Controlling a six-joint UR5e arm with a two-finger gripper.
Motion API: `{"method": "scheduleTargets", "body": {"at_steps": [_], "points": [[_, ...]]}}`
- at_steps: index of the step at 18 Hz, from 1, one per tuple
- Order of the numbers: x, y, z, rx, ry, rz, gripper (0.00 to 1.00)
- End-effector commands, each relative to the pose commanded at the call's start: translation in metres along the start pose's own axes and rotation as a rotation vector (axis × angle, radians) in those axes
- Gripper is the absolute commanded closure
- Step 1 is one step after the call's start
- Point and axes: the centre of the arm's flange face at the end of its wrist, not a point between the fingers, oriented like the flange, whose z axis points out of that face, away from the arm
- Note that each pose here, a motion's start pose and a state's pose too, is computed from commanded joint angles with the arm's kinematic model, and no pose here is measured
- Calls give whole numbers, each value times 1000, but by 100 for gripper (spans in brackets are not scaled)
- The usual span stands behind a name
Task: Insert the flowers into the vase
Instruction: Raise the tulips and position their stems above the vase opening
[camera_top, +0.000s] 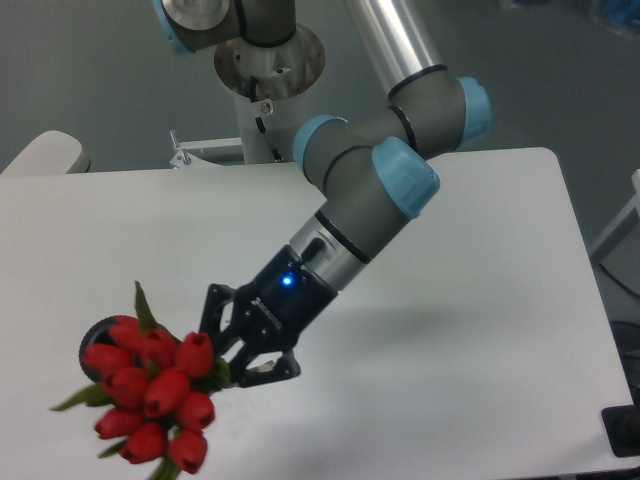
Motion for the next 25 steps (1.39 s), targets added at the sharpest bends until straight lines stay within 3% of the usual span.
{"method": "scheduleTargets", "body": {"at_steps": [3, 10, 14, 20, 25], "points": [[11, -1, 2, 111, 85, 0, 80], [46, -3, 16, 263, 202, 97, 80], [61, -10, 31, 262, 234, 105, 80], [85, 16, 48, 263, 259, 135, 80], [90, 19, 54, 263, 270, 142, 80]]}}
